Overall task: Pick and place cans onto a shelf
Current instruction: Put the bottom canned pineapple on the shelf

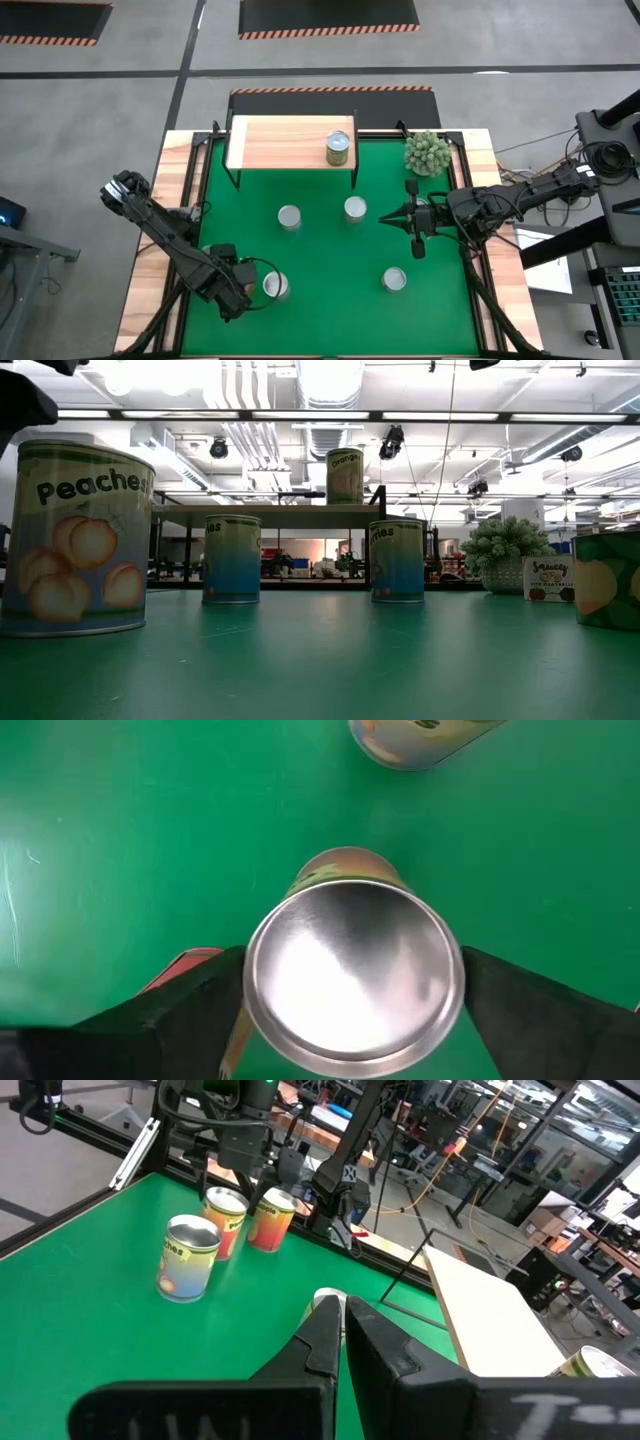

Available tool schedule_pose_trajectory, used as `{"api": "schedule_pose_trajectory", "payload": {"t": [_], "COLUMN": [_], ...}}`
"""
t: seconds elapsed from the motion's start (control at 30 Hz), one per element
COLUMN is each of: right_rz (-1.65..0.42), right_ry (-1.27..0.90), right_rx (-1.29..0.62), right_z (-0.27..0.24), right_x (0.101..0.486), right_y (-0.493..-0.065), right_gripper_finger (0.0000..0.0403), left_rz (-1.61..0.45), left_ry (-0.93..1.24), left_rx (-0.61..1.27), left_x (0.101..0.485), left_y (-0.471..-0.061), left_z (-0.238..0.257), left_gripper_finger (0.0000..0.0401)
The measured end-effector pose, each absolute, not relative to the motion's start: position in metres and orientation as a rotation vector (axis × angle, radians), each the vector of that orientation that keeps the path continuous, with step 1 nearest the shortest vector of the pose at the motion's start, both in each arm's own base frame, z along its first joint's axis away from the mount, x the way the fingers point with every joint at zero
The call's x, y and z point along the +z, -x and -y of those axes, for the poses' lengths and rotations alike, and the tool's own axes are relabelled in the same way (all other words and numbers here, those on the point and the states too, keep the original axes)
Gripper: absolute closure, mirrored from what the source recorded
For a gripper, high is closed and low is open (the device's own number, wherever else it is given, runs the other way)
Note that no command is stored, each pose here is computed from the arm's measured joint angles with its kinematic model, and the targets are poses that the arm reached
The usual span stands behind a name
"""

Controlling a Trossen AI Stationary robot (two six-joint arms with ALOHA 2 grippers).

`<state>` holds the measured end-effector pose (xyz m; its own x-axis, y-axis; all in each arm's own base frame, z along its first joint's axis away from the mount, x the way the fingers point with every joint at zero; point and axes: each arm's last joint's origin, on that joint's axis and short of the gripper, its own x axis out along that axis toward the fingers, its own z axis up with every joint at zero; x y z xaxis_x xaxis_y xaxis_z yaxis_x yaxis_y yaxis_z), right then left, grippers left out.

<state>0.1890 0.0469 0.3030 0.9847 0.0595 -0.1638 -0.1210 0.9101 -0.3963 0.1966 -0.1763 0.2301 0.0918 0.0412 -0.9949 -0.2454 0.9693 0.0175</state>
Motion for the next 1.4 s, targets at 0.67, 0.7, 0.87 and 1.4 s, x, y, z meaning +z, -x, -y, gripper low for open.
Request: {"api": "schedule_pose_trajectory", "payload": {"t": [0.67, 0.7, 0.87, 1.4], "right_rz": [-0.15, -0.15, -0.149, -0.151], "right_ry": [0.422, 0.423, 0.425, 0.425], "right_rx": [0.093, 0.093, 0.093, 0.094], "right_z": [-0.047, -0.047, -0.047, -0.047], "right_x": [0.303, 0.303, 0.303, 0.303], "right_y": [-0.189, -0.189, -0.189, -0.188], "right_gripper_finger": [0.0394, 0.0394, 0.0394, 0.0394], "left_rz": [-1.32, -1.28, -1.075, -0.878], "left_ry": [0.217, 0.213, 0.188, 0.026], "left_rx": [0.295, 0.322, 0.461, 0.695], "left_x": [0.32, 0.331, 0.381, 0.448], "left_y": [-0.214, -0.216, -0.226, -0.251], "left_z": [0.165, 0.16, 0.128, -0.002], "left_gripper_finger": [0.0097, 0.0098, 0.0098, 0.0092]}}
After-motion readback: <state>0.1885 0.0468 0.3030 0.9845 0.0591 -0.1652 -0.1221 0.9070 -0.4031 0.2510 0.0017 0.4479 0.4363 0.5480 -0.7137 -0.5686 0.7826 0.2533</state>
